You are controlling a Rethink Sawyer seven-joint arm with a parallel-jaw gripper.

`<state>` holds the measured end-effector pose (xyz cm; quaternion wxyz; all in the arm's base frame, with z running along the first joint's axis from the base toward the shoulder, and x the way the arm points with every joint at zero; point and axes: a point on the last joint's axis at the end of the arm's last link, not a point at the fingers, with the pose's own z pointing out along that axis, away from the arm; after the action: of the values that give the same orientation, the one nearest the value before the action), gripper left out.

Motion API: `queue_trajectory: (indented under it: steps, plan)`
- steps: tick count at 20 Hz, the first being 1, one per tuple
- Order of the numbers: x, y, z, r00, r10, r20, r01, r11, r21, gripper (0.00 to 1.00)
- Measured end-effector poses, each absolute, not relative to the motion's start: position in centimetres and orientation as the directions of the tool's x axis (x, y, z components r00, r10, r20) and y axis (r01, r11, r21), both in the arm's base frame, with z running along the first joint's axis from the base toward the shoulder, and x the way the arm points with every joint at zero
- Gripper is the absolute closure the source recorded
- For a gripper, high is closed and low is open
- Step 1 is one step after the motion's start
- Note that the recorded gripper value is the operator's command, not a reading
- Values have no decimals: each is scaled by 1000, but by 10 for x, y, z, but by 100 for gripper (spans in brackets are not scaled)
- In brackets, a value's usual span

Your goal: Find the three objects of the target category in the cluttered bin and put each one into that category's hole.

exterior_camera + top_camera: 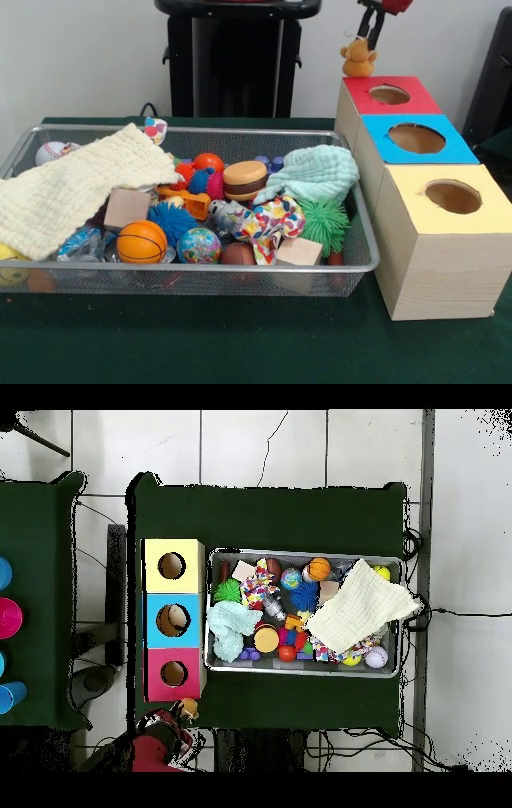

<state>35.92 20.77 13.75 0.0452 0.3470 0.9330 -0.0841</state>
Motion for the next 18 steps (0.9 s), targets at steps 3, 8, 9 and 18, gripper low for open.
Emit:
queue_trajectory:
  steps: [3,8,9,18]
  plan:
    - [370,203,136,-747,649,-144,665,736,-126,100]
    - [383,205,143,-755,649,-96,655,740,-153,100]
    - [384,205,144,-756,649,-89,654,740,-157,100]
    - [418,205,174,-755,653,56,629,746,-220,100]
